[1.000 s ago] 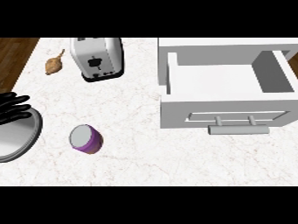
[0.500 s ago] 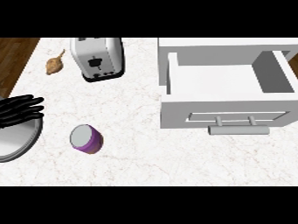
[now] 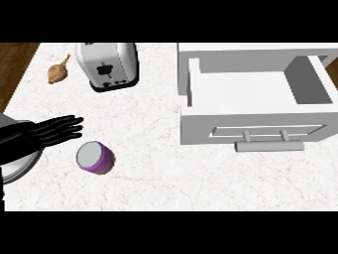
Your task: Pick up the can, place it into the drawer and close the drawer
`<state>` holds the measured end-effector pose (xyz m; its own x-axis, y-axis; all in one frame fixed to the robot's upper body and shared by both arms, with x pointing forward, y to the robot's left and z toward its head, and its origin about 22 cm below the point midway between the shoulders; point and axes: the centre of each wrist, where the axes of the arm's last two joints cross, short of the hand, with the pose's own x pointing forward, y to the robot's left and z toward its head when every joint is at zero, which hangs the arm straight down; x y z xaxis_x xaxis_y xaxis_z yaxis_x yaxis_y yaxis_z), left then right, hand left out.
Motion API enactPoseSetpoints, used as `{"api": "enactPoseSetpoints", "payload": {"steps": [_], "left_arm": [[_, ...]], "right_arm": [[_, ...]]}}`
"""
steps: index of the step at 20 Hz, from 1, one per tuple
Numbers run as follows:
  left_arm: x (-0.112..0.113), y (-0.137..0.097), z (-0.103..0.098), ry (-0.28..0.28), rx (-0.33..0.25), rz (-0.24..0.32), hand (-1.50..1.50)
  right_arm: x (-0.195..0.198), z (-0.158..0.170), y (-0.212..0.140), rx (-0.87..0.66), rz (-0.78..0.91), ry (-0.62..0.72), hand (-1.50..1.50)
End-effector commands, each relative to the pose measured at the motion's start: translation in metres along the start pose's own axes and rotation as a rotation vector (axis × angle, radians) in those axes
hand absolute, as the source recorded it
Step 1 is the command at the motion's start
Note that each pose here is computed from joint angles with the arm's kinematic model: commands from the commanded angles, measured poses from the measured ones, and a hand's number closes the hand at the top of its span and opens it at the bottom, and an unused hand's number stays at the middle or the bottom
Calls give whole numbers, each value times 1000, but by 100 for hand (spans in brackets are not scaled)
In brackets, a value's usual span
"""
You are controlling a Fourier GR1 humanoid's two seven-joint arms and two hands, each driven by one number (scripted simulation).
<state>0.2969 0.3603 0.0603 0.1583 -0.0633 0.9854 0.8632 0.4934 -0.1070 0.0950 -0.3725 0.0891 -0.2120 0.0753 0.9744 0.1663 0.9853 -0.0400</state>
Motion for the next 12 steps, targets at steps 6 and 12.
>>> {"api": "enactPoseSetpoints", "payload": {"steps": [6, 12], "left_arm": [[-57, 14, -38, -43, 15, 41, -150], [-67, 28, -45, -8, 58, 17, -150]], "right_arm": [[-9, 12, -5, -6, -9, -5, -150], [18, 14, -6, 9, 0, 7, -150]]}}
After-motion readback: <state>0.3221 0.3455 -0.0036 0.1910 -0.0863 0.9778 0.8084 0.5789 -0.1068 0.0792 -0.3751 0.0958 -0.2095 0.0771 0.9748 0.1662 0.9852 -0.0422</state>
